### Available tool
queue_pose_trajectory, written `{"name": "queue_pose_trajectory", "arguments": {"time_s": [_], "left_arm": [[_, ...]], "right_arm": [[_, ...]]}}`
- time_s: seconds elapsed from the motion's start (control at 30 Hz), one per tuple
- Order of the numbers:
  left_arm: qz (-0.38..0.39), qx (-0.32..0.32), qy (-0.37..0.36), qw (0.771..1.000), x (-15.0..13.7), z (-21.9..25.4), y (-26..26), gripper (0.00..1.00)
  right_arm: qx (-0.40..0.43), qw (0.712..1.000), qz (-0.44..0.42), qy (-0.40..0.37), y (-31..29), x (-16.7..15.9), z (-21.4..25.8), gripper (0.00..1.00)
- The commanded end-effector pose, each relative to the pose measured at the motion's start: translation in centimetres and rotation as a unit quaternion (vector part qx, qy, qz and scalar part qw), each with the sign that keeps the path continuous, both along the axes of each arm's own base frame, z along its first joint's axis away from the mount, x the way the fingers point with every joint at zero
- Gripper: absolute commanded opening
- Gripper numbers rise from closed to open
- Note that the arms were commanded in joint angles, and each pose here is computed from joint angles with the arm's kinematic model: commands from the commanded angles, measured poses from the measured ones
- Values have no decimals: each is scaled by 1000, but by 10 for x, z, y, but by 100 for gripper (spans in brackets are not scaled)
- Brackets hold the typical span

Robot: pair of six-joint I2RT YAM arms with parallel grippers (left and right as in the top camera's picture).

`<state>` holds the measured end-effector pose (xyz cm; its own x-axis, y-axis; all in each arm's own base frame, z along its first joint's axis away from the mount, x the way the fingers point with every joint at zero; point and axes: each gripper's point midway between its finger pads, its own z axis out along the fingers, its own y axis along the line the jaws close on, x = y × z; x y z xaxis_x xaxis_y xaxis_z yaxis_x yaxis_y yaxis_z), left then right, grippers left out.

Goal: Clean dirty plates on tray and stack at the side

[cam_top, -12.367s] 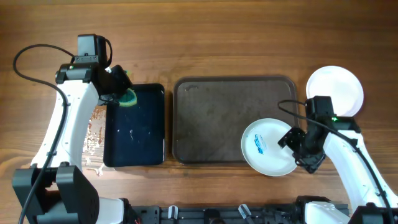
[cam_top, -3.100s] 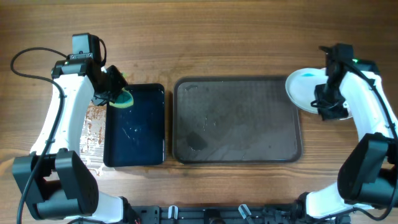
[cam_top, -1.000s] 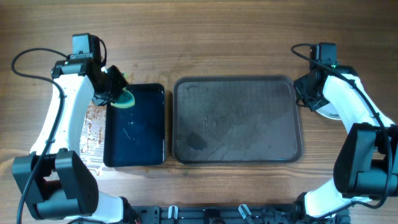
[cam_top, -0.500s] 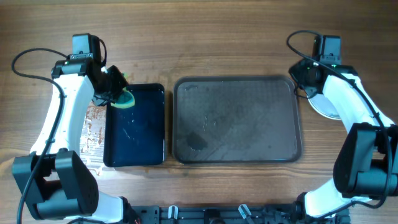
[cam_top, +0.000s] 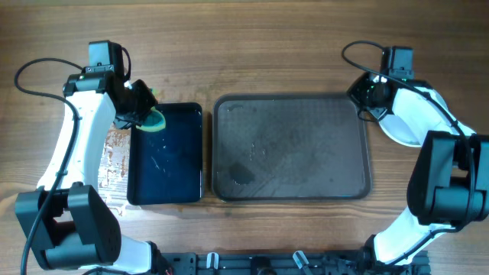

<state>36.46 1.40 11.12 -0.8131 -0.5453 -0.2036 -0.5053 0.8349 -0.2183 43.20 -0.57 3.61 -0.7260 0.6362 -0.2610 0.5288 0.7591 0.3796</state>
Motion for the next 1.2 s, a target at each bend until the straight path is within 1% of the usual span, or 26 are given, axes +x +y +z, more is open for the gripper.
{"name": "queue_pose_trajectory", "arguments": {"time_s": [0.0,0.03,0.1,0.2,0.27,0.3,0.4,0.53,0.57,0.6,0.63,0.67,0.7,0.73,0.77,0.8,0.83,0.87,0.9,0.97,1.0,1.03,1.1,1.13,1.17], "left_arm": [[-42,-7,-11,999,6,5,-8,4],[-60,-20,-3,998,1,4,-18,4],[-86,-22,27,996,-15,-5,-34,4],[-126,-23,68,989,-40,-30,-65,4],[-101,-10,91,991,-54,-48,-71,4],[-82,-15,100,991,-61,-60,-73,4],[-76,-23,116,990,-77,-81,-73,4],[-64,-18,120,991,-80,-85,-70,4],[-64,-18,120,991,-80,-85,-70,6],[-66,-18,118,991,-79,-85,-70,28],[-68,-17,116,991,-78,-85,-70,47],[-68,-18,113,991,-77,-85,-70,61],[-68,-17,112,991,-77,-85,-70,66],[-68,-17,112,991,-76,-85,-70,86],[-68,-13,110,991,-75,-85,-69,100],[-65,1,104,992,-73,-81,-64,100],[-63,14,95,993,-69,-74,-60,100],[-72,34,80,994,-64,-60,-54,100],[-89,59,52,993,-57,-36,-48,100],[-121,73,13,990,-51,-2,-46,100],[-120,87,-16,989,-54,29,-42,100],[-115,96,-37,988,-59,47,-37,100],[-111,98,-66,987,-67,67,-36,99],[-108,98,-93,985,-78,86,-35,97],[-106,97,-116,983,-90,102,-33,97]], "right_arm": [[-57,987,114,-97,26,15,78,4],[-80,981,128,-122,32,11,102,5],[-99,971,138,-168,42,-5,152,4],[-104,962,154,-201,48,-40,199,5],[-107,960,168,-196,51,-66,211,5],[-105,960,175,-190,55,-79,214,5],[-100,959,200,-174,68,-105,217,5],[-92,951,243,-164,94,-120,213,5],[-90,948,256,-165,102,-123,213,9],[-89,947,262,-166,106,-124,213,16],[-90,945,265,-168,108,-124,214,29],[-90,945,265,-168,109,-124,214,32],[-90,945,266,-168,109,-124,214,33],[-91,944,268,-168,109,-124,213,46],[-96,941,275,-170,109,-124,214,55],[-108,939,278,-172,106,-123,214,61],[-122,938,273,-176,101,-123,217,63],[-141,938,260,-183,93,-123,222,63],[-159,936,244,-199,85,-124,233,63],[-202,928,202,-237,66,-128,258,63],[-234,919,160,-273,47,-137,283,63],[-254,909,142,-299,37,-146,301,63],[-272,890,146,-336,31,-160,323,64],[-282,876,138,-367,25,-178,340,65],[-284,871,128,-379,20,-188,348,65]]}}
